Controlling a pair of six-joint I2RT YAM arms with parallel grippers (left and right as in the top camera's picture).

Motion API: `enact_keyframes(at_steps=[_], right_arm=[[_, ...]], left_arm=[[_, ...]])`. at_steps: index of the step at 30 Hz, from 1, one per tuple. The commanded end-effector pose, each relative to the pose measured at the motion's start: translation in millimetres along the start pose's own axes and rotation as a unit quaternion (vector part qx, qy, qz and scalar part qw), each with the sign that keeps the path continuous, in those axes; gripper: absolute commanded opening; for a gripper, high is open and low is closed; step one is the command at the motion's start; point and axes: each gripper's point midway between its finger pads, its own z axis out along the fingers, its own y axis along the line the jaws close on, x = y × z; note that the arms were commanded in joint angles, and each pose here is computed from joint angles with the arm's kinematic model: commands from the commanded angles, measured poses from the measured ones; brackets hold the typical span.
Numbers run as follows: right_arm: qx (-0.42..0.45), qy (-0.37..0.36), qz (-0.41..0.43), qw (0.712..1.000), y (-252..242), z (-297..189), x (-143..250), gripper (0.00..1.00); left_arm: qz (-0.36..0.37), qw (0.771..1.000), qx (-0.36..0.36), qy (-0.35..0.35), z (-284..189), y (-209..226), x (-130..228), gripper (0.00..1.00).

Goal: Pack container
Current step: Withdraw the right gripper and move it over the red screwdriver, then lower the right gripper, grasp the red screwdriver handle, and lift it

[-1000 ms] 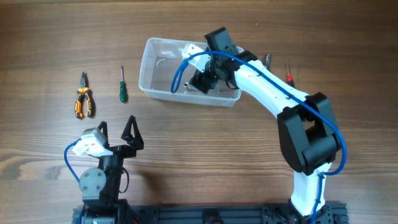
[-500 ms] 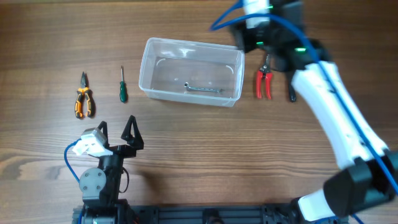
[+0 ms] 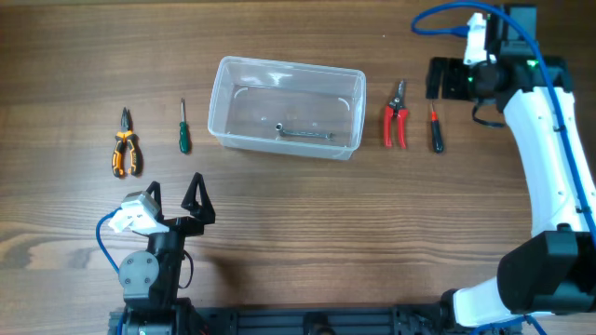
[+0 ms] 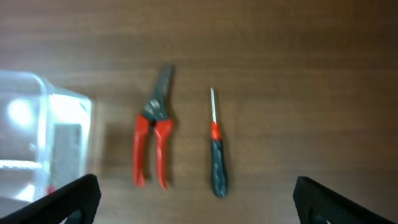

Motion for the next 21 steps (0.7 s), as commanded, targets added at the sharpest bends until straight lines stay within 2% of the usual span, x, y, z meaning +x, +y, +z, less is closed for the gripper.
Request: enact_keyframes(at_steps=[1,7,11,15,21], right_arm=[[0.011,0.037,-0.037,0.999,-12,18,19,1.0],[0.003,0.152,-0.05,0.987,-17,74,70,0.99],[-0.002,0.202,-0.054,0.978,-18,107,92,0.96],[-0.006,0.229,-0.056,0.972,-18,126,106,0.91],[-0.005,0.225,-0.056,0.973,-18,131,105,0.89]], left_arm=[[-0.007,1.0,0.006,0.002,0,-1,3,1.0],[-0.007,1.0,0.006,0.002,0,-1,3,1.0],[-0.007,1.0,0.006,0.002,0,-1,3,1.0],[-0.007,1.0,0.006,0.002,0,-1,3,1.0],[-0.007,1.0,0.006,0.002,0,-1,3,1.0]])
